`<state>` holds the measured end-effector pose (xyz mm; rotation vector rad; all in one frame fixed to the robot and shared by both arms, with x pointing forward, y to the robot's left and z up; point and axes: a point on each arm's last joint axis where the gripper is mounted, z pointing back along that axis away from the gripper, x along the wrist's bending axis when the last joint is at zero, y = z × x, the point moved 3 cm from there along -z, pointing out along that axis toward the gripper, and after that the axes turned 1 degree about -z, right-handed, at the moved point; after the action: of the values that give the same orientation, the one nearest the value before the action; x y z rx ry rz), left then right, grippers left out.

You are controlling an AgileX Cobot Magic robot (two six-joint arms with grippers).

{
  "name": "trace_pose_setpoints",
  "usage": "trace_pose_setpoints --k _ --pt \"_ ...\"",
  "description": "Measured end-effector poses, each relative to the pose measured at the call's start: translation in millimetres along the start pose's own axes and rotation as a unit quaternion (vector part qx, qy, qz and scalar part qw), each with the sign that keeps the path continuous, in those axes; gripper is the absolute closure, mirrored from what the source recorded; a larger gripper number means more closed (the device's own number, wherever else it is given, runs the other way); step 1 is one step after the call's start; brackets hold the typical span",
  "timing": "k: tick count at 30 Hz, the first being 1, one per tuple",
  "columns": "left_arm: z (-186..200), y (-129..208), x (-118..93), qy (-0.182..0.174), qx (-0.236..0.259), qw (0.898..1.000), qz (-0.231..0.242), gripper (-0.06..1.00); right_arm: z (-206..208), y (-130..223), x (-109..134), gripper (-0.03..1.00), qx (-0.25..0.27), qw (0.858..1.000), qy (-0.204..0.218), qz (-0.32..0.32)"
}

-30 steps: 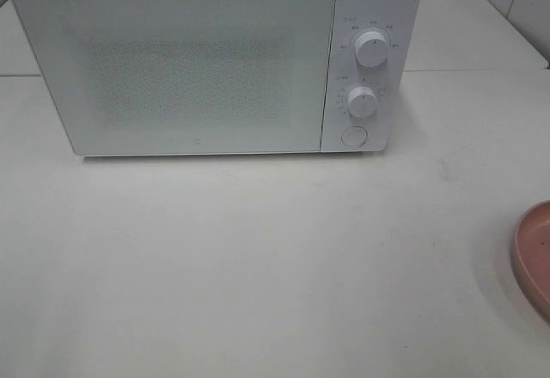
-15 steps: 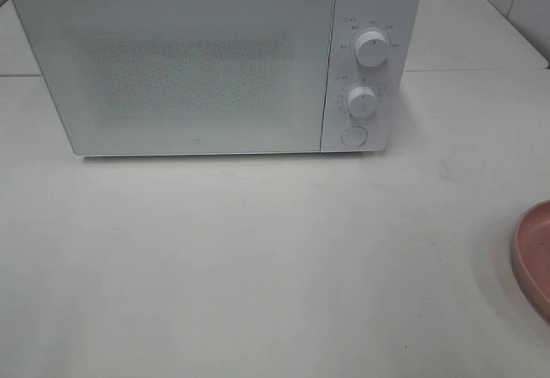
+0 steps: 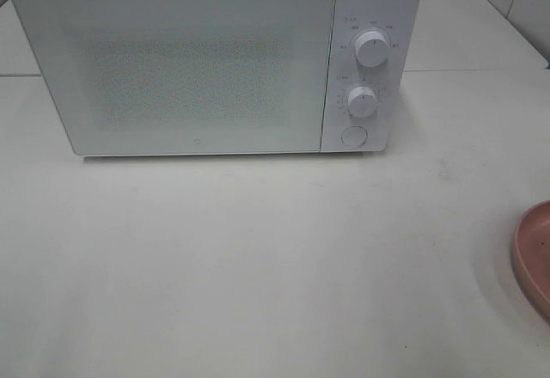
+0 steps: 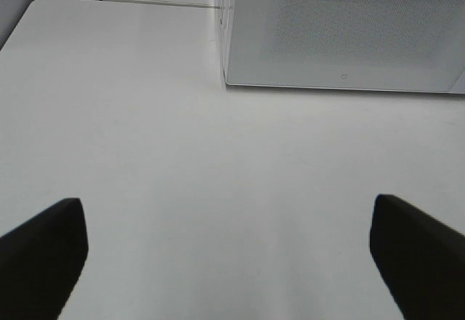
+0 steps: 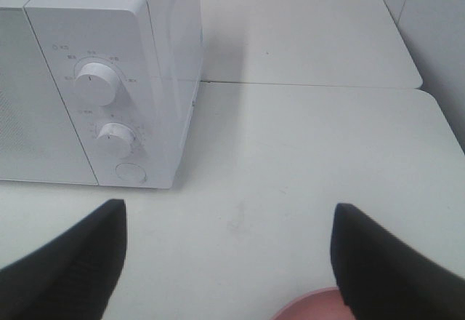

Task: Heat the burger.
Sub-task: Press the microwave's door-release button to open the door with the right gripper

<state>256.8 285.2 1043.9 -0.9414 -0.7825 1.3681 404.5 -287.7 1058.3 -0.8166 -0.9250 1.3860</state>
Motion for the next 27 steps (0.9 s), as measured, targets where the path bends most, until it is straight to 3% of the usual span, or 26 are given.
trace_pose_setpoints --k 27 --pt "0 0 0 0.0 0.0 1.0 0.0 -0.03 -99 -9 5 0.22 -0.056 0.998 -0.016 0.017"
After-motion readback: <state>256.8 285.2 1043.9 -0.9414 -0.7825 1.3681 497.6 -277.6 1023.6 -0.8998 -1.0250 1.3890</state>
